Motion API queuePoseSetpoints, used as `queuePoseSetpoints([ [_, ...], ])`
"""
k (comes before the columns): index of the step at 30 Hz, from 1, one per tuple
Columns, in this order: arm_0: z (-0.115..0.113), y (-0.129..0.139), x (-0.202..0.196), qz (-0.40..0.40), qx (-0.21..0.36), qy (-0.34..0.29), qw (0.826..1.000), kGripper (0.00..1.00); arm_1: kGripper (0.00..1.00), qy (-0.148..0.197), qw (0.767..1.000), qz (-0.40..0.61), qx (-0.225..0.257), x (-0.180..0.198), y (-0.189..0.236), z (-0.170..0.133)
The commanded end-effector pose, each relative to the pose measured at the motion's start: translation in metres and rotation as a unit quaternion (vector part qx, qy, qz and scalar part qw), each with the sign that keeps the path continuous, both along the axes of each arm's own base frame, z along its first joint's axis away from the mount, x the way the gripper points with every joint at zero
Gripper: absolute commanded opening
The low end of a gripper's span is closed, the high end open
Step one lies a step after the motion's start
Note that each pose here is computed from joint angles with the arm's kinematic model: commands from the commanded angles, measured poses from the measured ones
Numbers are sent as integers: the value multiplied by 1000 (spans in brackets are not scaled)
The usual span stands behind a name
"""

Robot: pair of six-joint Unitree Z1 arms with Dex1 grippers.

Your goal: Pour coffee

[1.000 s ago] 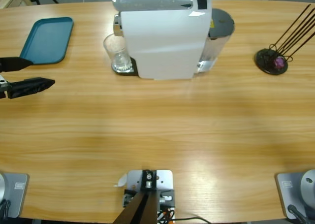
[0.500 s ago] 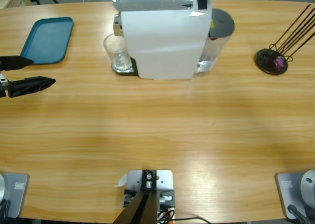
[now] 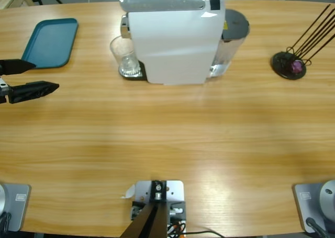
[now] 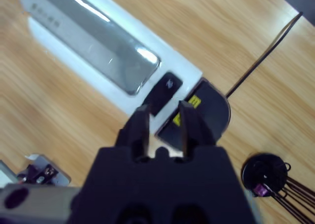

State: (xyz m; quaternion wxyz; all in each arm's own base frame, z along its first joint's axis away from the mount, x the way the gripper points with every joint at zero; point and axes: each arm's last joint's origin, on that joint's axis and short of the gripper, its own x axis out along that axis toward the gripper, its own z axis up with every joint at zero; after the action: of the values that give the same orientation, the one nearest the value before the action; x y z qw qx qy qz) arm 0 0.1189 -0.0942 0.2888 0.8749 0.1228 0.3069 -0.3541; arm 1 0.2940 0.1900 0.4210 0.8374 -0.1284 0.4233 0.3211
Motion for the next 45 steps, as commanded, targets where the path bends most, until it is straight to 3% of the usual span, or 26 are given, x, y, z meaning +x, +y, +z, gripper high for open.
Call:
queuePoseSetpoints([
  [1, -7, -2, 2, 4, 17, 19, 1000, 913, 999, -3, 1000, 7, 12, -27, -20, 6],
  [14, -7, -1, 1, 5, 15, 19, 1000, 923, 1000, 10, 1000, 8, 8, -32, -23, -1],
  [19, -7, 0, -1, 3, 12, 20, 1000, 950, 1000, -40, 999, -2, 31, -82, -54, -14],
  [28, -5, -3, 2, -3, -1, 12, 1000, 950, 1000, -82, 994, 24, 71, -171, -104, -83],
  [36, 1, 3, -7, -2, -24, -7, 1000, 950, 1000, -122, 988, 43, 79, -210, -127, -109],
  [39, 2, 12, -19, -4, -45, -29, 999, 949, 1000, -155, 983, 36, 90, -230, -141, -113],
  [45, -3, 19, -30, -16, -54, -44, 997, 932, 1000, -153, 983, 36, 89, -230, -140, -114],
])
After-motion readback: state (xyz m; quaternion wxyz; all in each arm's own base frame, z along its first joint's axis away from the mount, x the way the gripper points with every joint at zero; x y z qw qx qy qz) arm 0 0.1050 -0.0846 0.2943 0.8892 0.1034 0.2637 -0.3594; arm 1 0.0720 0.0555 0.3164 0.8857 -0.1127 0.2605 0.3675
